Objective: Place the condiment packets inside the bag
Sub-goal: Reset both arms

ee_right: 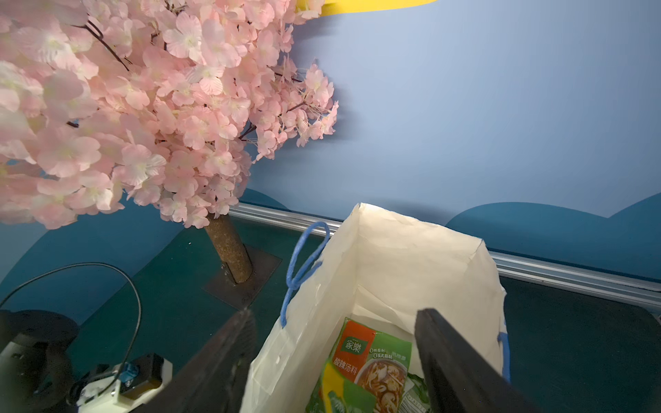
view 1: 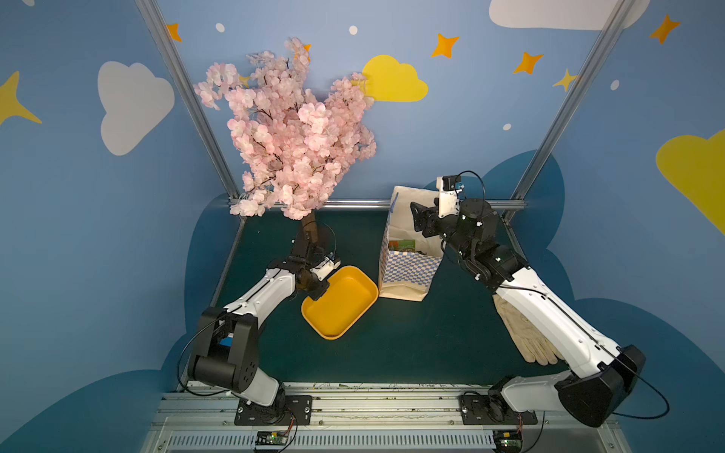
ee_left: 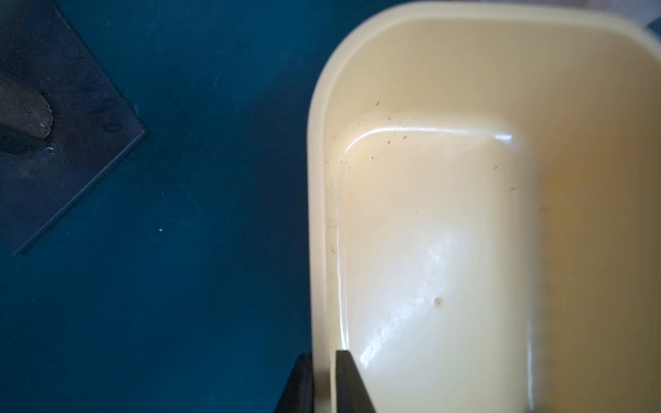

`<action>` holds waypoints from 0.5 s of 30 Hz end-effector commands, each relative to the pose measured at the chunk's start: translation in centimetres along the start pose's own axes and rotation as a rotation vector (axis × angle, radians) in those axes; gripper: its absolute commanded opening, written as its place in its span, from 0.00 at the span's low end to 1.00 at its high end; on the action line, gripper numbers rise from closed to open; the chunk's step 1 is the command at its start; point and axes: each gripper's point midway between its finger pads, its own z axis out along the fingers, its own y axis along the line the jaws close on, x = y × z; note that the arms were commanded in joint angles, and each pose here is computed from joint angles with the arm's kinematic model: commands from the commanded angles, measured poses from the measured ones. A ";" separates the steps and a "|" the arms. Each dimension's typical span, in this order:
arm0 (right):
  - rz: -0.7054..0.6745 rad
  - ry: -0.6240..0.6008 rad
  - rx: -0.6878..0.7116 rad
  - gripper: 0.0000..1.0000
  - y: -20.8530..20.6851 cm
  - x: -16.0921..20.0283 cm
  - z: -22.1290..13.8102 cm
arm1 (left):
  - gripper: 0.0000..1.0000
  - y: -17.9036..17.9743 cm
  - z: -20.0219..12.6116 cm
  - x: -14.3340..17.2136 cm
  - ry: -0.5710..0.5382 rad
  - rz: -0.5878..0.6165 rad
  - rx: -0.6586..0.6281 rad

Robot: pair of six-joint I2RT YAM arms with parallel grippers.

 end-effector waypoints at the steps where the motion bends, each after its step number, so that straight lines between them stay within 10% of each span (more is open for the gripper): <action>1: -0.024 -0.037 -0.008 0.83 0.5 -2.4 -2.5 | 0.35 0.1 0.5 0.9 0.041 -0.017 0.006; 11: -0.016 -0.037 0.108 0.98 -2.6 -2.3 -9.1 | 0.97 1.7 -3.1 1.2 -0.066 -0.183 0.034; 15: -0.013 -0.026 0.279 0.98 -6.7 -0.3 -12.0 | 1.00 4.1 -6.1 0.5 -0.221 -0.355 0.085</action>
